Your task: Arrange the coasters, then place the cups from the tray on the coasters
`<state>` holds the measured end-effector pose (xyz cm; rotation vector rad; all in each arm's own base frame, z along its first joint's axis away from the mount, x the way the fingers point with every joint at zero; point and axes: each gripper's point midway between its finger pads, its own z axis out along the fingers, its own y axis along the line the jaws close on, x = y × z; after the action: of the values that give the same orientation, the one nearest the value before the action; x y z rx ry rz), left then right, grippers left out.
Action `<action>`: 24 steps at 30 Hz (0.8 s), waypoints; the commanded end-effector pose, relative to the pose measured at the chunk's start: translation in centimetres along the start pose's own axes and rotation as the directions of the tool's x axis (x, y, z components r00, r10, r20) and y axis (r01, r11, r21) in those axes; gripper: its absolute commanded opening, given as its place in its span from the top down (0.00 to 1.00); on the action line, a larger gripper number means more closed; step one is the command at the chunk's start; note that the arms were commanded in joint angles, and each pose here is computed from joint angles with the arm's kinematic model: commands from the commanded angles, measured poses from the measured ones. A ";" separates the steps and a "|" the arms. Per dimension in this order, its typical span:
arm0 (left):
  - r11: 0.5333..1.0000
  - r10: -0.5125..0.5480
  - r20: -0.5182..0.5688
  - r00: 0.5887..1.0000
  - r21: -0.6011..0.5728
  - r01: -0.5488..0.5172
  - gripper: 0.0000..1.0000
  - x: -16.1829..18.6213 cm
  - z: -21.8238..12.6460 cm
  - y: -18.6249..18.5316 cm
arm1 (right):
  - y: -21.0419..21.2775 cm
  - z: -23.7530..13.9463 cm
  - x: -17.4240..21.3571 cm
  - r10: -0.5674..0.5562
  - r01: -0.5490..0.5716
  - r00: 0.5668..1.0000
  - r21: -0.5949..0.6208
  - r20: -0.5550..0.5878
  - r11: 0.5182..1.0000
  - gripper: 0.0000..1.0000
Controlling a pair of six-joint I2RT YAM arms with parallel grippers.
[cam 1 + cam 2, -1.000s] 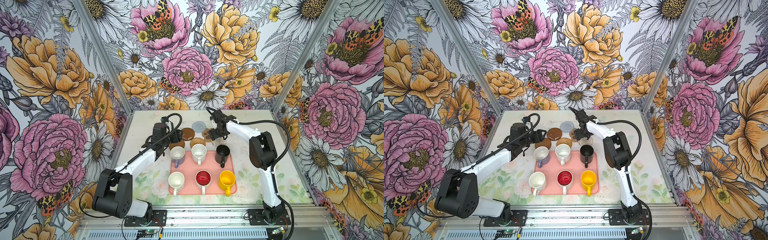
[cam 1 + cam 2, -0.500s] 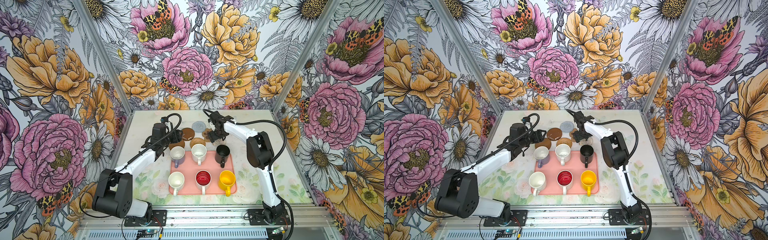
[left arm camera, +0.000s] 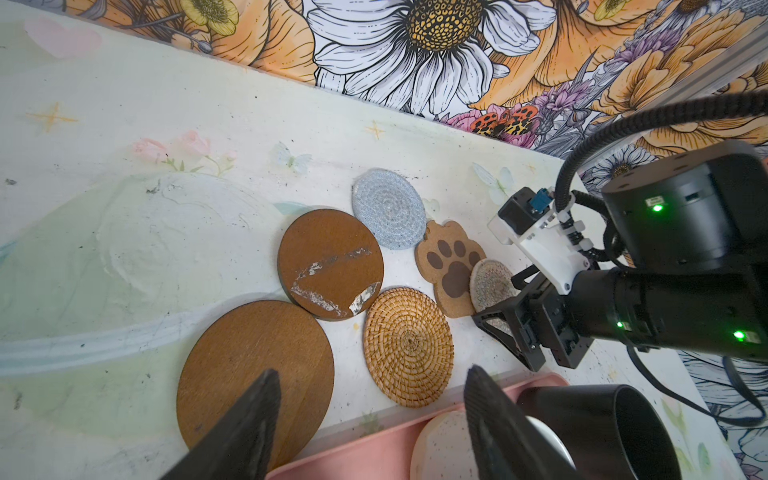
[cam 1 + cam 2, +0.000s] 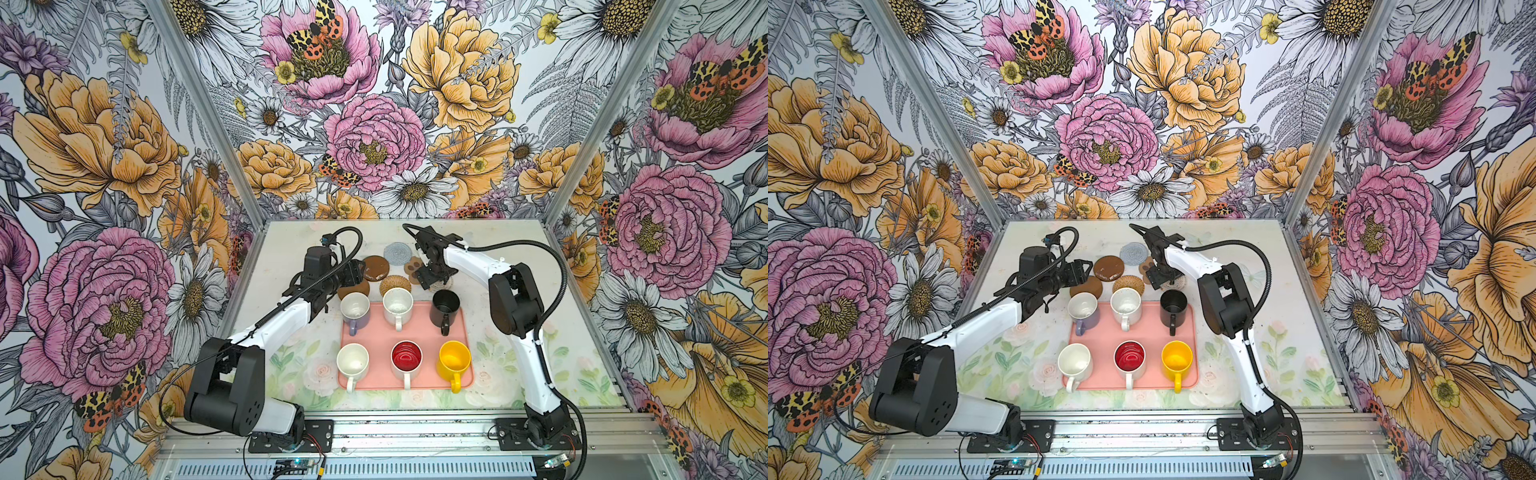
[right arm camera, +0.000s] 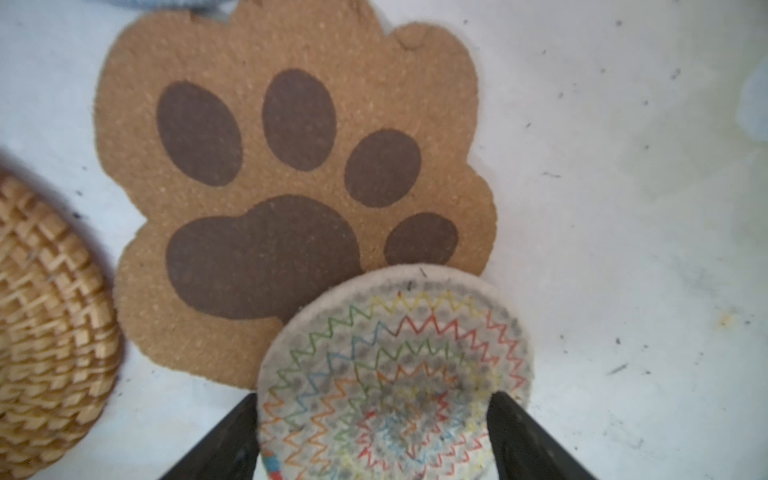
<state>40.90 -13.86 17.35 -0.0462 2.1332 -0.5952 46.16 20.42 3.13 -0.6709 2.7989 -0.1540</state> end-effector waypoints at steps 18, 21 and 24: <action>1.000 -0.021 0.014 1.000 0.012 0.020 0.28 -0.2 -0.3 0.4 | -4.6 -0.6 0.0 0.158 -0.157 0.987 -0.030 0.009 0.987 0.21; 1.000 -0.020 0.015 1.000 0.012 0.020 0.28 -0.3 -0.3 0.4 | -5.4 -0.5 0.2 0.187 -0.186 0.982 -0.034 0.005 0.982 0.22; 1.000 -0.021 0.015 1.000 0.012 0.021 0.28 -0.2 -0.3 0.4 | -6.2 -0.4 0.3 0.210 -0.210 0.978 -0.036 0.004 0.977 0.23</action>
<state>40.94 -13.43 17.14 -0.0644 2.1361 -0.5955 48.00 15.06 2.97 -0.4325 2.8694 -0.0925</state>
